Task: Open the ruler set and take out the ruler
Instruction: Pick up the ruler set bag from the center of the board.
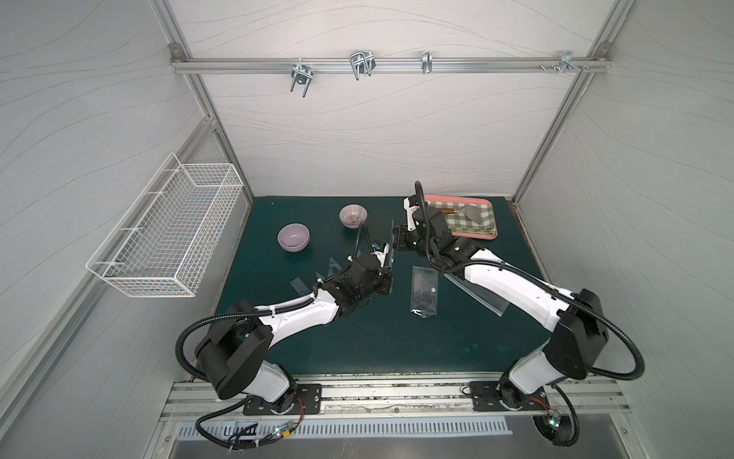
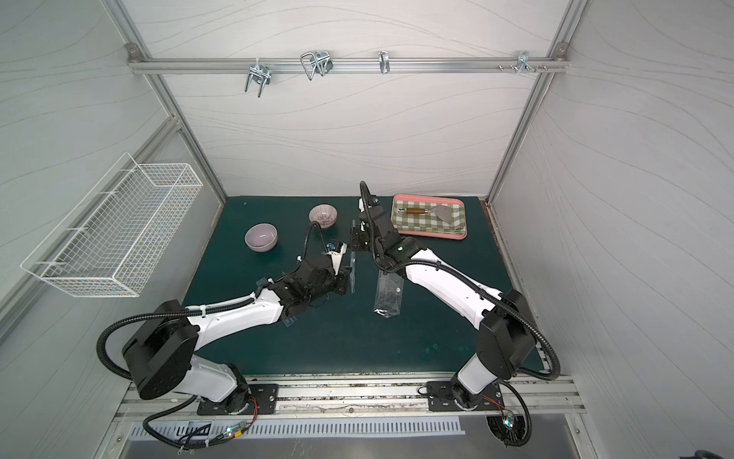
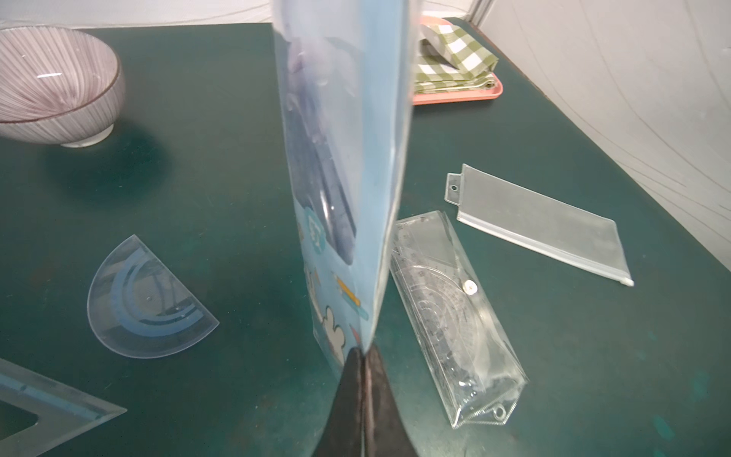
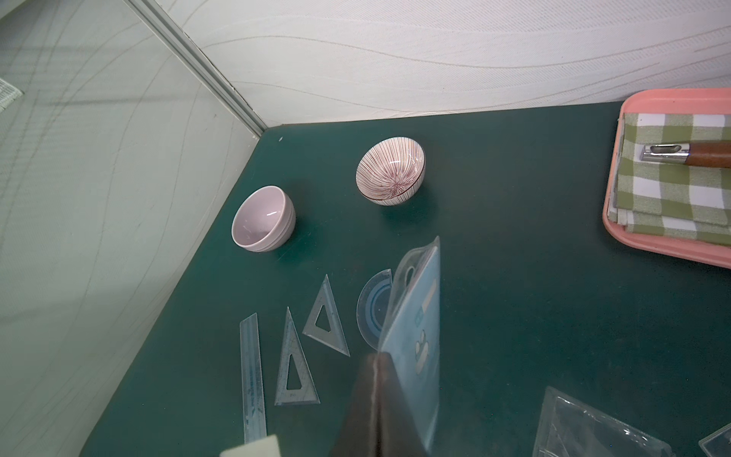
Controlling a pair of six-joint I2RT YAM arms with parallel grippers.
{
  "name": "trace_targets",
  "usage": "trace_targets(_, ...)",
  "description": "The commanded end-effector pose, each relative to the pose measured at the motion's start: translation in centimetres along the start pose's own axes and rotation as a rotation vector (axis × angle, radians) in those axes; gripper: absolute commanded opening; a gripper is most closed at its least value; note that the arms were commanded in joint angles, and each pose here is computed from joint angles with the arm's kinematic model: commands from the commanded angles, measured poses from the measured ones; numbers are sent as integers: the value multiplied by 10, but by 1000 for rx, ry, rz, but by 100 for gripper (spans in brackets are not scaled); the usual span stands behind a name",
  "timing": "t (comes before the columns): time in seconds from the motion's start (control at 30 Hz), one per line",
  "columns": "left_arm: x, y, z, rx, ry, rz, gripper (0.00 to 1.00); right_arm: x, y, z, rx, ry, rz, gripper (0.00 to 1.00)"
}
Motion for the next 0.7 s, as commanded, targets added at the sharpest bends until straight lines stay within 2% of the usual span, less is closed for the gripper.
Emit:
trace_targets(0.0,13,20,-9,-41,-78,-93,0,18,20,4,10,13,-70,16)
trace_targets(0.13,21,22,-9,-63,-112,-87,0,28,30,-5,40,3,-87,28)
trace_targets(0.3,27,27,7,12,-211,-75,0,48,45,-29,41,35,-108,38)
trace_targets(0.47,35,35,20,34,-270,-77,0,71,55,-62,61,31,-144,52)
trace_targets(0.53,39,42,25,56,-303,-95,0,75,57,-77,60,69,-147,56)
trace_targets(0.67,48,61,33,93,-434,-139,0,71,58,-104,60,250,-118,61)
Point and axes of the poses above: each gripper's point midway between its finger pads, its own x axis back along the fingers, its own z axis along the line the jaws close on, y = z × x, the point moved 10 cm from there along x, back along the fingers, and after that the axes turned 3 degrees about -x, right-handed, at the moved point
